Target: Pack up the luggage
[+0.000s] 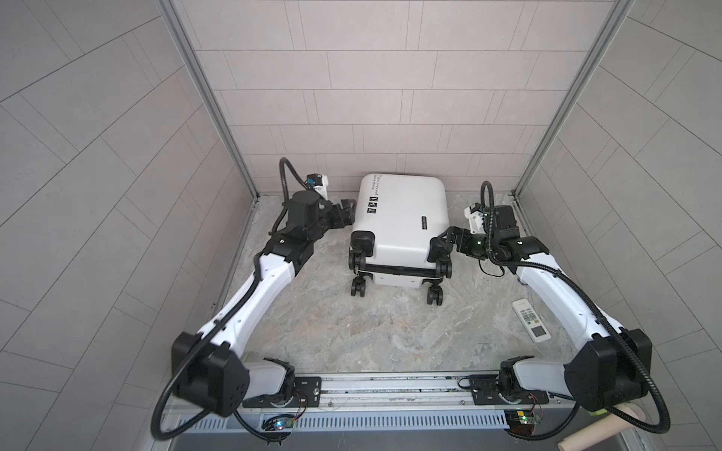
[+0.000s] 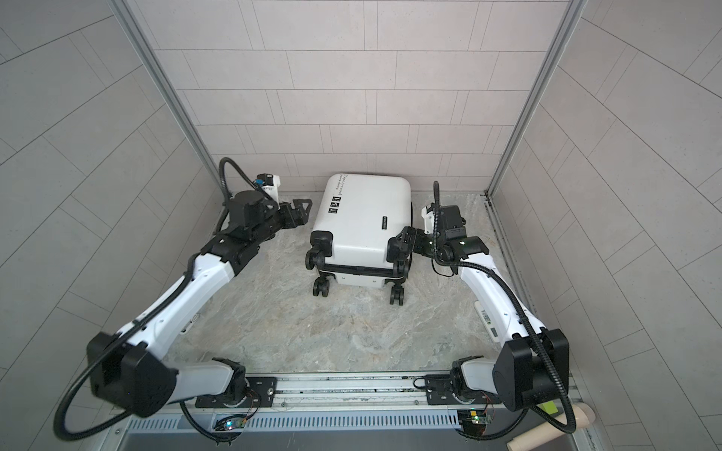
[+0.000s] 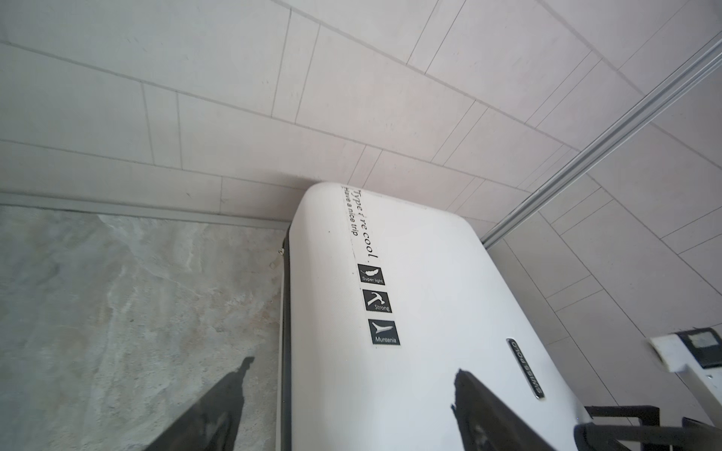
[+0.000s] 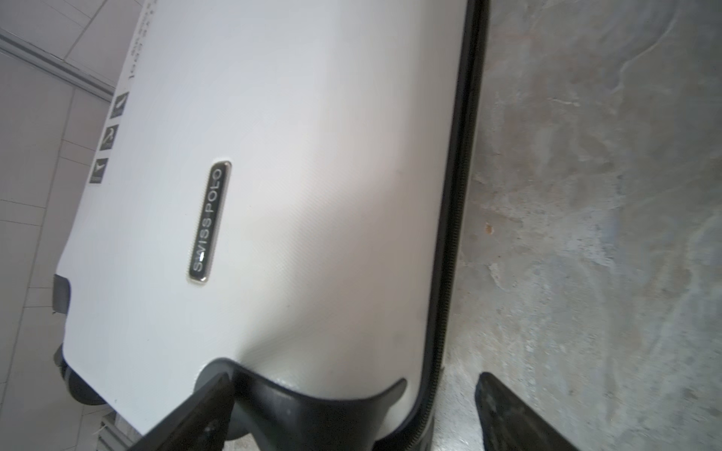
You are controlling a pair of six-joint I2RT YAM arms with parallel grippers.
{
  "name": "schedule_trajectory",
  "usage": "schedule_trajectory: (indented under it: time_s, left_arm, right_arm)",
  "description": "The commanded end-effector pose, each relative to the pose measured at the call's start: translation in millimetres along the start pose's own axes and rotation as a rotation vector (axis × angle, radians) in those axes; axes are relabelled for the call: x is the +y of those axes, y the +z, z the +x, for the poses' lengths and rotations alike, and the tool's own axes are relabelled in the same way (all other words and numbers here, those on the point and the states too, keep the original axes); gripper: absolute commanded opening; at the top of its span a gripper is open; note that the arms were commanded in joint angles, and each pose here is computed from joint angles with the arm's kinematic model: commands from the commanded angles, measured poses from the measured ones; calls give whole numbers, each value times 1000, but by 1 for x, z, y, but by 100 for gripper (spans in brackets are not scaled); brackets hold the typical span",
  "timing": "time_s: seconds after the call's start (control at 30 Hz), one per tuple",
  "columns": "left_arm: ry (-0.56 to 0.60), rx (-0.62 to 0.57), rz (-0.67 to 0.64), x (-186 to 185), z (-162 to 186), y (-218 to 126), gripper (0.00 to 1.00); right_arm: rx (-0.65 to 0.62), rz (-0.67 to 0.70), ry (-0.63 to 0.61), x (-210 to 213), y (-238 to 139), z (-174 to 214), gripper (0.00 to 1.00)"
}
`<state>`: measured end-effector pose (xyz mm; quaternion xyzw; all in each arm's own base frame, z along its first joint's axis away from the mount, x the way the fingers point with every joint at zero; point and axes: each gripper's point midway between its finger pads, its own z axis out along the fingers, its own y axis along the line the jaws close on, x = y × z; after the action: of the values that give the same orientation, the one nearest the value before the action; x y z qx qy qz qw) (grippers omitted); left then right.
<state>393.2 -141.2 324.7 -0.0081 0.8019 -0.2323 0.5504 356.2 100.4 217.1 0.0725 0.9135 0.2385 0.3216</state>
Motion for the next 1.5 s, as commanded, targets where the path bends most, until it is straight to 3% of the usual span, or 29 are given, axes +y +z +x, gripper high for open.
schedule_trajectory:
  time_s: [0.0,0.1,0.2,0.3,0.4,0.5,0.67,0.93,1.13,1.47]
  left_arm:
    - [72,1,-70,17,17,-25,97]
    - [70,7,-55,18,31,-50,100]
    - [50,33,31,9,60,-64,83]
    - [59,55,44,6,97,-76,79]
    - [109,20,42,1,126,-89,79]
    - [116,-18,58,-1,148,-93,77]
    - [105,-31,84,2,178,-78,71]
    - [167,-54,97,7,210,-46,60]
    - [197,-64,32,17,217,-26,55]
    - [219,-110,37,14,221,-4,40]
  right_arm:
    - [-20,139,-21,-28,-27,-6,98]
    - [-87,168,-14,-35,-40,-20,98]
    - [-164,151,-44,-31,-52,-28,98]
    - [-223,112,-78,-24,-58,-29,97]
    - [-161,59,-85,-14,-59,-17,95]
    - [-106,-18,-102,0,-54,-5,85]
    - [-76,-52,-159,21,-46,11,76]
    - [-37,-71,-181,39,-27,28,72]
    - [-20,-78,-183,43,-23,30,64]
    - [-14,-79,-185,44,-23,30,58]
